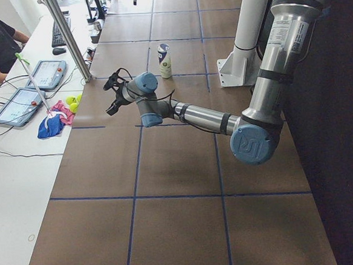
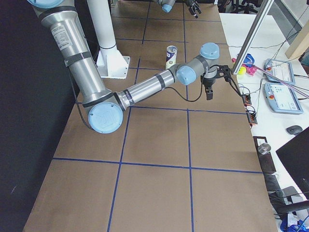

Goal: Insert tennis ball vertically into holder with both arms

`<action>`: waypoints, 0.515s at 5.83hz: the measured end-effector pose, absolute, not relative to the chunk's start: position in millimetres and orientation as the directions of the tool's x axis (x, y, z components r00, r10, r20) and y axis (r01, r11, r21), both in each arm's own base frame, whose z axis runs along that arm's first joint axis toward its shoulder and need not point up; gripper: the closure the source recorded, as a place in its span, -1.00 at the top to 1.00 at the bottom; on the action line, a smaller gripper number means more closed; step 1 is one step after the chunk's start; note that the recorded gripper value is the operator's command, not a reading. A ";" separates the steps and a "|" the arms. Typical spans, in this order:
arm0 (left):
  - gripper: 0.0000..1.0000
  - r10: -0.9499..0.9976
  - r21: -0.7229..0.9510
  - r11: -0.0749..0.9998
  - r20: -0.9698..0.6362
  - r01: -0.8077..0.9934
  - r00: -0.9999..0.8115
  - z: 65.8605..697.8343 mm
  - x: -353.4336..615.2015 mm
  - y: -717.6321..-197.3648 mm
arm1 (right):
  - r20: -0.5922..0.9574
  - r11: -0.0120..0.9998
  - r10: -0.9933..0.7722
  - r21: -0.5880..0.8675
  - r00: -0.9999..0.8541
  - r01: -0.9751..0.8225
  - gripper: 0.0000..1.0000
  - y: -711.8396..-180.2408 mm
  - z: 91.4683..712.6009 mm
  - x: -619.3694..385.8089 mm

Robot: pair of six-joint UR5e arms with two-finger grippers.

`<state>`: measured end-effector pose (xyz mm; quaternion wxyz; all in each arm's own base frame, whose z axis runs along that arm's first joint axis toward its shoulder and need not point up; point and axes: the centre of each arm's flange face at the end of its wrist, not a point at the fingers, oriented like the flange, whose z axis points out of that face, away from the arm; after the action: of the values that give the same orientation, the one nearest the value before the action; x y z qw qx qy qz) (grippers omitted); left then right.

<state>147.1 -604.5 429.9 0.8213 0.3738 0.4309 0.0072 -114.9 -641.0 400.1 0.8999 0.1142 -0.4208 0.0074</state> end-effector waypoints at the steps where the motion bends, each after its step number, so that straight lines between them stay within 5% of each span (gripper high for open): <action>1: 0.96 0.303 0.559 0.795 -0.701 0.235 0.645 450.5 91.8 -613.6 | 0.746 0.975 -0.088 0.201 0.660 -0.098 0.99 -643.7 432.4 -83.6; 3: 0.97 0.212 0.408 0.905 -0.676 0.119 0.706 503.7 9.9 -613.5 | 0.738 0.979 -0.070 0.181 0.671 -0.097 1.00 -633.9 484.9 -30.3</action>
<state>9.9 -613.5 503.7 0.8978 0.2162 0.3828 0.0258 -30.3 -633.9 484.9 0.9082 0.1027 -0.4057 0.0075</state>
